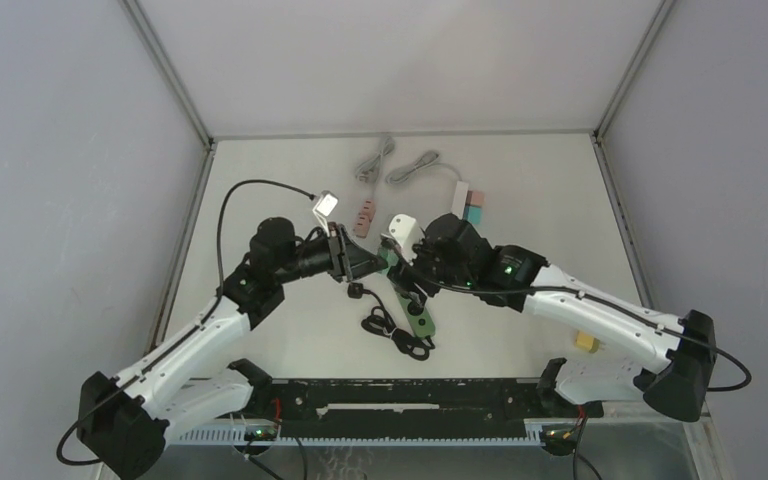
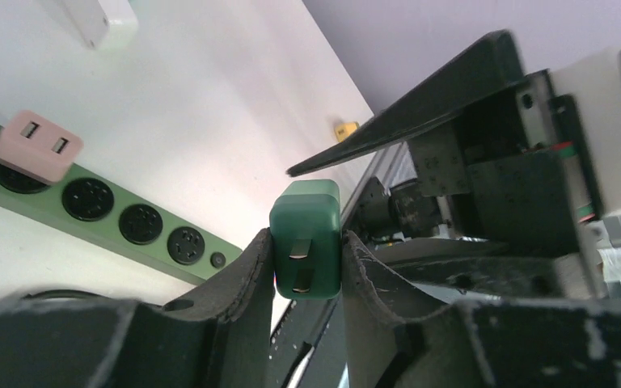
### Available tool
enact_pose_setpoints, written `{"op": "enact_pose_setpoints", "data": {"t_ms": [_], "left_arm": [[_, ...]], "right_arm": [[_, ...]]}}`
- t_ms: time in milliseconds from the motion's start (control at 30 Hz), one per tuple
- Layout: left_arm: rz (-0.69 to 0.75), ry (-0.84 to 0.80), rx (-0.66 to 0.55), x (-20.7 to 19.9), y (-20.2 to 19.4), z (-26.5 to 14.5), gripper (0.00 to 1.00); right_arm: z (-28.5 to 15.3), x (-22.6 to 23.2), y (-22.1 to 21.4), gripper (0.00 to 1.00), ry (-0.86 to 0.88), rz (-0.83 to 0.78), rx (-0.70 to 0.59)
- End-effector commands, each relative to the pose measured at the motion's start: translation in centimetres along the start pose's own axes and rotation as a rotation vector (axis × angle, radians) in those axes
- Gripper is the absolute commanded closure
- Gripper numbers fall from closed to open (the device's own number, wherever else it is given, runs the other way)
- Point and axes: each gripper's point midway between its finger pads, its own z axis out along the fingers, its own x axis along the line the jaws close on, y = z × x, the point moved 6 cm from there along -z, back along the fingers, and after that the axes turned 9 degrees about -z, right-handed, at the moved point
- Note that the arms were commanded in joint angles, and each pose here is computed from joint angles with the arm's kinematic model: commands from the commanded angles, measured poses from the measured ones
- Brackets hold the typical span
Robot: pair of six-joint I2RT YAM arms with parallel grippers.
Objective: Insert the plug
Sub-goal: Adjust the plug.
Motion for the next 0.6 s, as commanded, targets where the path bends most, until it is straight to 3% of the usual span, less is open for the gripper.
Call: {"op": "enact_pose_setpoints", "data": {"t_ms": [0,267,400,567], "left_arm": [[0.059,-0.043,-0.169,-0.8,1.5,-0.8,0.88],[0.104,-0.095,-0.347,-2.1,2.6,-2.5,0.89],[0.115,-0.139,-0.427,-3.1,3.1,-3.5,0.89],[0.126,-0.199,-0.469,-4.1,3.4,-4.1,0.89]], "right_arm": [[-3.0,-1.4,4.0,0.31,-0.089,0.078,-0.217],[-6.0,-1.4,6.8,0.28,-0.044,0.279,-0.546],[-7.1,-1.6,7.3,0.14,-0.030,0.434,-0.647],[-7.3,-2.1,8.1,0.03,0.038,0.562,-0.694]]}}
